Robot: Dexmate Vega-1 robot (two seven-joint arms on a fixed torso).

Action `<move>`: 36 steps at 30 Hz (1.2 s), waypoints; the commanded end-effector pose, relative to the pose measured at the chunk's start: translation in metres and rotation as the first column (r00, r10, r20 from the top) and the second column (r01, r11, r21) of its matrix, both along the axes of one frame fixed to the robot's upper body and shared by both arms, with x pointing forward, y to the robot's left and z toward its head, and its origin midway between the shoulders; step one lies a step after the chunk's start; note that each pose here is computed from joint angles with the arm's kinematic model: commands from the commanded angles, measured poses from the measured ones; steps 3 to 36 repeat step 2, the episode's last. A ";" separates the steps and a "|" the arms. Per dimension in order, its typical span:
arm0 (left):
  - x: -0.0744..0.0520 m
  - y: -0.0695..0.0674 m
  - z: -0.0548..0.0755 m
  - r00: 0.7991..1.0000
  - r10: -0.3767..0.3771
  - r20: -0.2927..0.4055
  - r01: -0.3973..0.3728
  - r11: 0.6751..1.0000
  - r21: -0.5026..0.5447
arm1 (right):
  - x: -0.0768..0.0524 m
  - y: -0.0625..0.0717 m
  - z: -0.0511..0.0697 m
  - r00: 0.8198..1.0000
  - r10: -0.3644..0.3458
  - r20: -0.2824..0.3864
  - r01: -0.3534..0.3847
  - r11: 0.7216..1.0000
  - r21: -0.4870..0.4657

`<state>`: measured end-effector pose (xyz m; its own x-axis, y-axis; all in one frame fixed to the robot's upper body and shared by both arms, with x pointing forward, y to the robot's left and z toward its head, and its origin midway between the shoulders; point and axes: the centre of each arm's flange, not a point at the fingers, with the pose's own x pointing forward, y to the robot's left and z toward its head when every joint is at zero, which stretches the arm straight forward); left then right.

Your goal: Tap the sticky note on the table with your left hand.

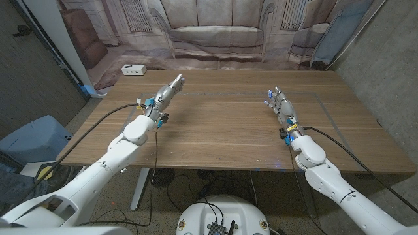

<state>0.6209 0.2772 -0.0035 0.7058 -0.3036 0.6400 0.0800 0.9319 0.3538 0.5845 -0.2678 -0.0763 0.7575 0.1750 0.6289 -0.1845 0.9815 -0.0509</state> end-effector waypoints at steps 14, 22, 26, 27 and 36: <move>0.002 -0.004 -0.007 0.999 -0.050 -0.014 0.050 0.999 -0.016 | 0.002 0.002 -0.003 1.000 -0.002 -0.018 0.002 1.000 0.000; 0.002 -0.004 -0.007 0.999 -0.050 -0.014 0.050 0.999 -0.016 | 0.002 0.002 -0.003 1.000 -0.002 -0.018 0.002 1.000 0.000; 0.002 -0.004 -0.007 0.999 -0.050 -0.014 0.050 0.999 -0.016 | 0.002 0.002 -0.003 1.000 -0.002 -0.018 0.002 1.000 0.000; 0.002 -0.004 -0.007 0.999 -0.050 -0.014 0.050 0.999 -0.016 | 0.002 0.002 -0.003 1.000 -0.002 -0.018 0.002 1.000 0.000; 0.002 -0.004 -0.007 0.999 -0.050 -0.014 0.050 0.999 -0.016 | 0.002 0.002 -0.003 1.000 -0.002 -0.018 0.002 1.000 0.000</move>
